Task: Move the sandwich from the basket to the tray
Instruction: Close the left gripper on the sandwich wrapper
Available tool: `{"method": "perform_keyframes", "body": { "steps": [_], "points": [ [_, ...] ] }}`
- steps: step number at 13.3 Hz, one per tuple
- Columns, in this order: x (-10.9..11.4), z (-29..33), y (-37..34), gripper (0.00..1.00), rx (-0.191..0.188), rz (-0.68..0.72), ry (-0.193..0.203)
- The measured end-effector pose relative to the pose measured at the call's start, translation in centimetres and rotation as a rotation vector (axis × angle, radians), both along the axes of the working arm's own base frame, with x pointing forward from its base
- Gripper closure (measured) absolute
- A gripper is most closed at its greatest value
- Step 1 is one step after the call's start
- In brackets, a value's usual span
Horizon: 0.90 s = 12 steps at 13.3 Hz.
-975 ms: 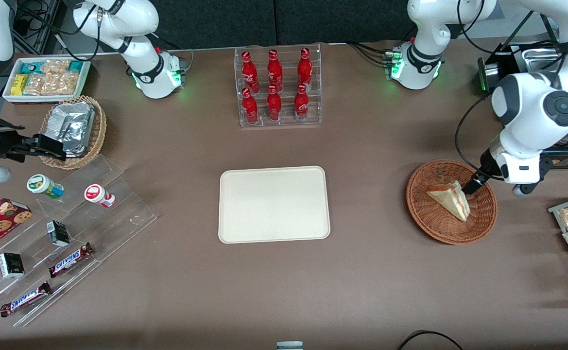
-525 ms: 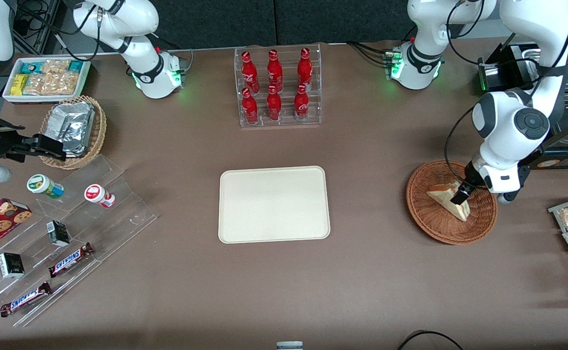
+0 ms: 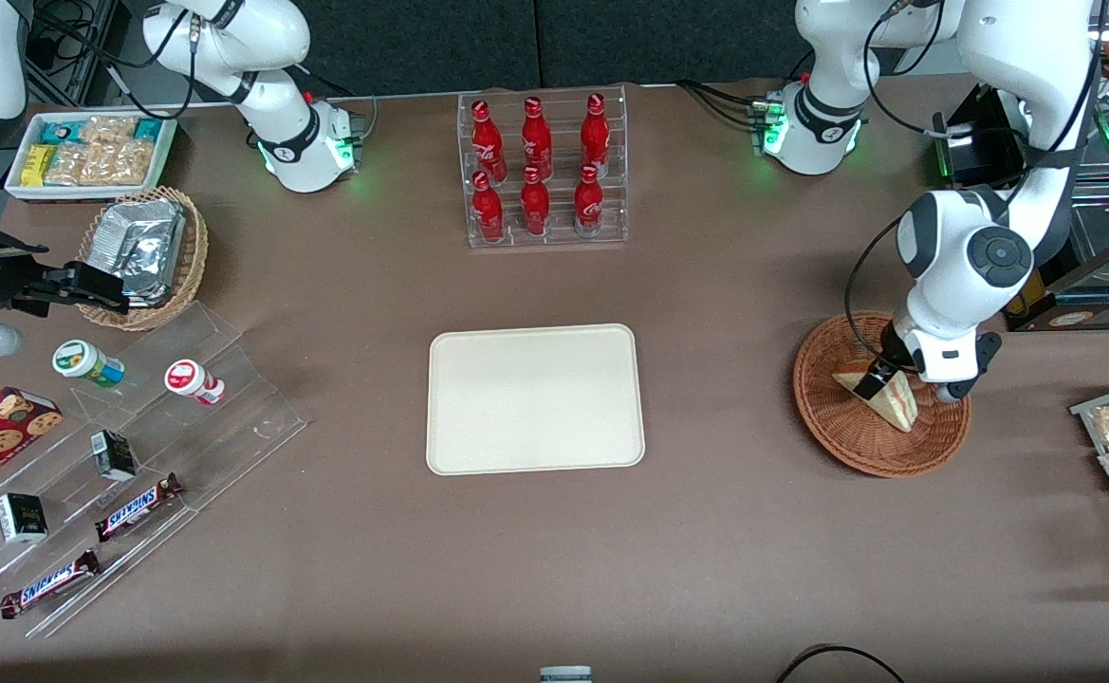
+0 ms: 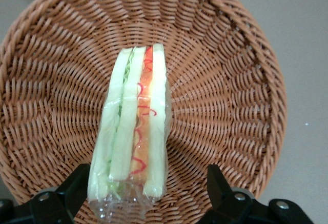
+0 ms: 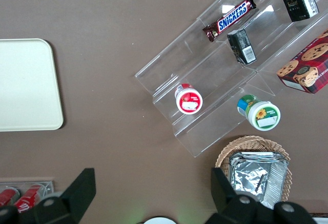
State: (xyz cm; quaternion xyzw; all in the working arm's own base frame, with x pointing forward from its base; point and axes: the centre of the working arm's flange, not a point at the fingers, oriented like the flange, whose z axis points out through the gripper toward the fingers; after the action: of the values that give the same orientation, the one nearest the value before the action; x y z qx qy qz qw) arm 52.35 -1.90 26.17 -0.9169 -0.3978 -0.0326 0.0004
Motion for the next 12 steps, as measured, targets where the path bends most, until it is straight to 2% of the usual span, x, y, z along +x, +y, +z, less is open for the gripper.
{"method": "perform_keyframes", "body": {
  "steps": [4, 9, 11, 12],
  "points": [
    [-0.14, -0.3, 0.21, 0.03, 0.001, 0.004, 0.006],
    [-0.27, -0.6, 0.61, 0.6, 0.002, 0.013, 0.012],
    [-0.24, -0.57, 0.7, 0.77, 0.001, 0.031, 0.011],
    [-0.16, -0.43, 0.69, 0.8, 0.001, 0.035, 0.008]
  ]
}}
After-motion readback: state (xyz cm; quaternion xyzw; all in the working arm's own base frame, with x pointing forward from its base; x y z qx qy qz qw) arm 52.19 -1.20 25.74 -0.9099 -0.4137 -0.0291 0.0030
